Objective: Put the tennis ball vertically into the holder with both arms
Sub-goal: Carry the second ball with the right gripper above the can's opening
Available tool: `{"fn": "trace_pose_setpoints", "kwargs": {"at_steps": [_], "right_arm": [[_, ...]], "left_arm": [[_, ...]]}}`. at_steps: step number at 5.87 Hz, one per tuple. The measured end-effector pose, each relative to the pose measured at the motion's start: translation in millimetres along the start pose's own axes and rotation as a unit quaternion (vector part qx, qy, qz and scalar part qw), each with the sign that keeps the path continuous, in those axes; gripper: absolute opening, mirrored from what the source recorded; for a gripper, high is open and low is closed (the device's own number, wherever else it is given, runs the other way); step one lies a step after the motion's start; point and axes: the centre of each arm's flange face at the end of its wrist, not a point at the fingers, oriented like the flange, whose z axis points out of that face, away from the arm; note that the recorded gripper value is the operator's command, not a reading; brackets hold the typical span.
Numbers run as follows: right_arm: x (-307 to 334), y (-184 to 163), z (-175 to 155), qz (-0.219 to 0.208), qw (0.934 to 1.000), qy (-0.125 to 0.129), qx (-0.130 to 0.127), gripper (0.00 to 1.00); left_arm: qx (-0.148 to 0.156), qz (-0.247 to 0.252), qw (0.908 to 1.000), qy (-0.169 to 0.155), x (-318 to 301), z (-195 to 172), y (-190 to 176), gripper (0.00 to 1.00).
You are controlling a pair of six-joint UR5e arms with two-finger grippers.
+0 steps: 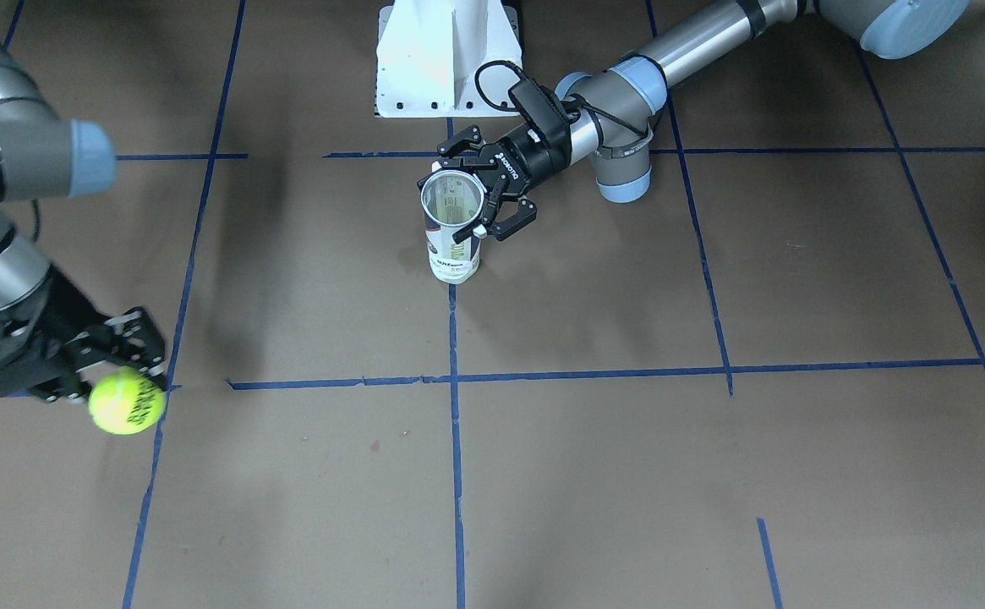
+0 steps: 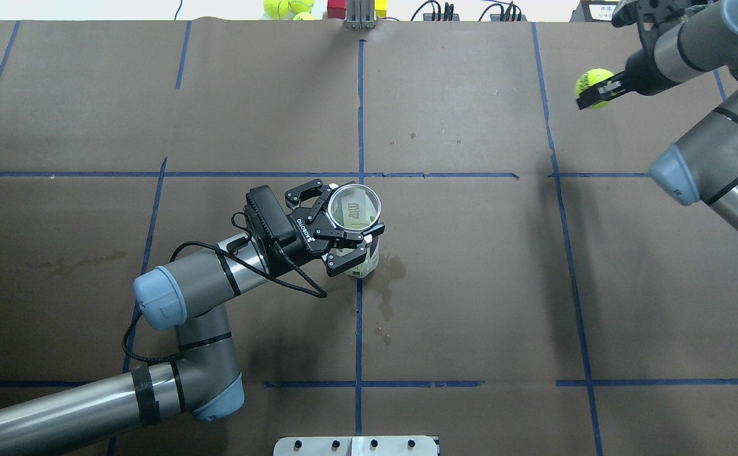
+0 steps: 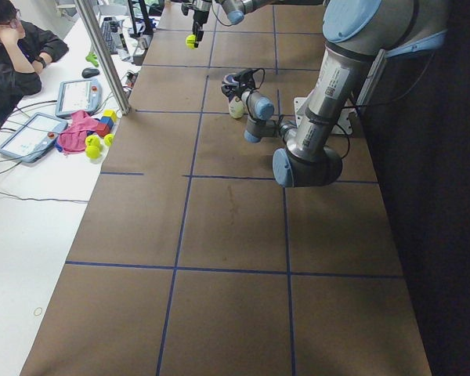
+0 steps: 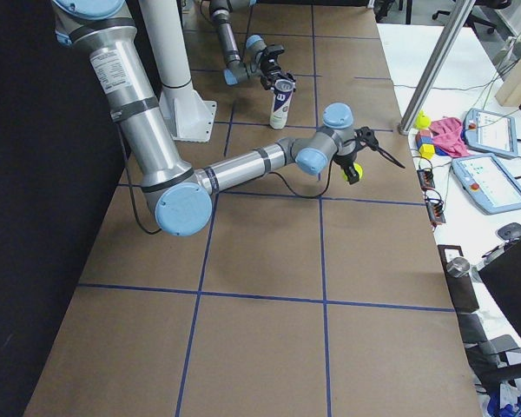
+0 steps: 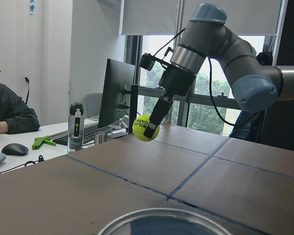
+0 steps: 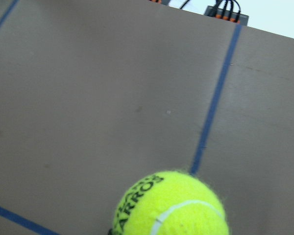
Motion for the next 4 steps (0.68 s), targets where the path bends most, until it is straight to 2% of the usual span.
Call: {"fn": "trace_pose_setpoints", "kwargs": {"at_steps": [2, 4], "right_arm": [[-134, 24, -66, 0.043, 0.9986, -0.014, -0.026, 0.17], [-238, 65, -107, 0.065, 0.9968, -0.015, -0.043, 0.17]], "left_arm": [[-0.001, 0.000, 1.0000, 0.000, 0, 1, 0, 0.87], [-0.001, 0.001, 1.0000, -0.001, 0, 1, 0, 0.87]]}}
